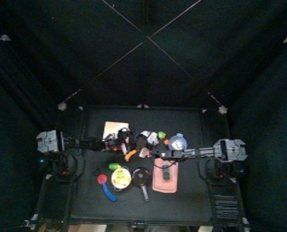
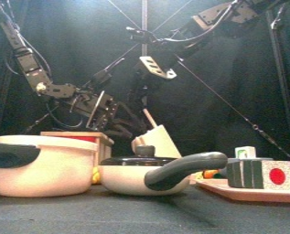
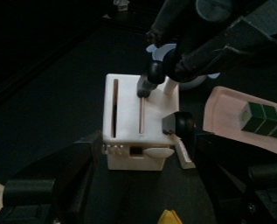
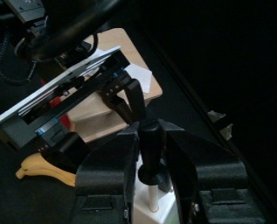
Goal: Pull out knife sharpener
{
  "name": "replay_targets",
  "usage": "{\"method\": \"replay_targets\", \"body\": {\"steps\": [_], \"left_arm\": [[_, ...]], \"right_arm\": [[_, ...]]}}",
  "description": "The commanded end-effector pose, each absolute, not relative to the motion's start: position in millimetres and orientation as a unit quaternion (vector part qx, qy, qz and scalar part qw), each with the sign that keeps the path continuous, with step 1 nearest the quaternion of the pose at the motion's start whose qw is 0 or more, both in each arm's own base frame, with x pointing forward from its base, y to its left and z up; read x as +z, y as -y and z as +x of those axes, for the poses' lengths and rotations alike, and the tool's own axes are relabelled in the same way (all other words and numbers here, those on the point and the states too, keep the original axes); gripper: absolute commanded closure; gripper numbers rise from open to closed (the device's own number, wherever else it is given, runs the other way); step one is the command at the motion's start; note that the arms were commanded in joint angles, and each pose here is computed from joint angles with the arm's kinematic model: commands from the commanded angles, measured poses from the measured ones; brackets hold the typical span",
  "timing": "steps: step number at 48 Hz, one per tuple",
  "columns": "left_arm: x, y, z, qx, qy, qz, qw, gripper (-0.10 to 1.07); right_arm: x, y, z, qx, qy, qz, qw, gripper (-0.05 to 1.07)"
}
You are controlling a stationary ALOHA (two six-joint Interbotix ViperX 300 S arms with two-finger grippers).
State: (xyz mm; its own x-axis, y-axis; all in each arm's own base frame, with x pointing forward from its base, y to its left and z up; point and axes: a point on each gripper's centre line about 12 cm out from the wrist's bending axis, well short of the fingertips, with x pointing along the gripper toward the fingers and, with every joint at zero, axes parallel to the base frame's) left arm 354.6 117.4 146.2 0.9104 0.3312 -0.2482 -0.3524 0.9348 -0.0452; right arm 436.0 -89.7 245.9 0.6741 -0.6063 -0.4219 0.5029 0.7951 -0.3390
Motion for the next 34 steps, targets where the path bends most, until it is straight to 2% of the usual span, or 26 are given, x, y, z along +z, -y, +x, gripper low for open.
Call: {"method": "replay_targets", "body": {"steps": [1,13,26,34], "left_arm": [[152.8,-118.1,362.5,0.174,-0.107,-0.04,0.978,-0.05],[150.9,-116.7,367.1,0.175,-0.108,-0.039,0.978,-0.04],[149.9,-114.9,367.3,0.174,-0.11,-0.04,0.978,0.17],[149.1,-115.0,367.7,0.174,-0.11,-0.04,0.978,0.19]], "right_arm": [[260.0,92.4,433.3,-0.311,-0.249,-0.09,0.913,0.39],[259.9,92.4,433.7,-0.311,-0.249,-0.09,0.913,0.39],[257.7,92.3,432.8,-0.311,-0.252,-0.087,0.912,0.39],[259.9,89.7,434.3,-0.308,-0.25,-0.089,0.914,0.39]]}}
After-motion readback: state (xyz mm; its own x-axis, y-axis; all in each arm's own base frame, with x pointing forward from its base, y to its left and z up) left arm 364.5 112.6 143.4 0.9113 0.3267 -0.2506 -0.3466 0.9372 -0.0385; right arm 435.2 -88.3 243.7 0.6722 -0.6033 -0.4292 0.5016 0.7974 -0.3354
